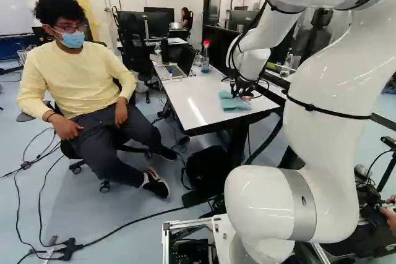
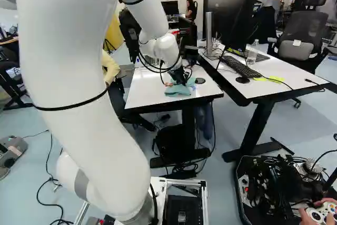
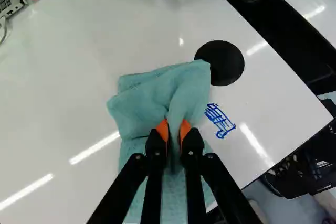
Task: Clean the table with the green towel
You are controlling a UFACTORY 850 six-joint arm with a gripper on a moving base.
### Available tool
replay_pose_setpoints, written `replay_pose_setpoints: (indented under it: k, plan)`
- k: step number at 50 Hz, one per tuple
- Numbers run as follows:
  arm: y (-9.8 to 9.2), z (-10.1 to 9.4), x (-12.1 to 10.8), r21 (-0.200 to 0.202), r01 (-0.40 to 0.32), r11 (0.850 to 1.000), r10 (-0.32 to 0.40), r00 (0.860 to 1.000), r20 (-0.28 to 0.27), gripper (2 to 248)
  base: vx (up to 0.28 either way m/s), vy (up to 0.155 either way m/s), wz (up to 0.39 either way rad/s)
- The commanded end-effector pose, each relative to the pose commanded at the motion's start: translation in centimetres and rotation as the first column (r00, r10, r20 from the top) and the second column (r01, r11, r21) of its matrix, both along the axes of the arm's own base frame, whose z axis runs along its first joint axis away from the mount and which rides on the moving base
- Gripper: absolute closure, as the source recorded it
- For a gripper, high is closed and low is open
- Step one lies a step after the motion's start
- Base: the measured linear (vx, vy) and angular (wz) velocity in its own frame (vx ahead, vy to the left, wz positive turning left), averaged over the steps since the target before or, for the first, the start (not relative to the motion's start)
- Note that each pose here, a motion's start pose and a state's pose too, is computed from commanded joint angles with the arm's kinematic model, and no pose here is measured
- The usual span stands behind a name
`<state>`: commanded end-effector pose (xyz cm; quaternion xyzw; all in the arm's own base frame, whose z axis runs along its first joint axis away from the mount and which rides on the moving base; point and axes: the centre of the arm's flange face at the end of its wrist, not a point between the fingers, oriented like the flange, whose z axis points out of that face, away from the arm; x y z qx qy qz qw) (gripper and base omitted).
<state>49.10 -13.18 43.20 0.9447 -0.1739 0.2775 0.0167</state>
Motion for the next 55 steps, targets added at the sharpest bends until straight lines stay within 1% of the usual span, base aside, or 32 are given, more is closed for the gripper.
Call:
replay_pose_setpoints:
  k: [13,23,31,38,47,55]
  plan:
    - [-2.2,-0.1,1.4,-0.002,0.033,0.999,-0.033,0.999,0.008,205,0.000,0.000,0.000]
    - [-4.0,-0.1,1.4,-0.003,0.065,0.998,-0.065,0.998,0.010,205,0.000,0.000,0.000]
    - [-5.1,-0.1,0.4,-0.002,0.090,0.996,-0.090,0.996,0.007,205,0.000,0.000,0.000]
    - [-5.6,0.0,-0.8,-0.001,0.108,0.994,-0.108,0.994,0.004,205,0.000,0.000,0.000]
    - [-5.7,0.0,-2.5,0.001,0.121,0.993,-0.121,0.993,-0.002,205,0.000,0.000,0.000]
    - [-5.1,0.0,-4.0,0.002,0.123,0.992,-0.123,0.992,-0.007,205,0.000,0.000,0.000]
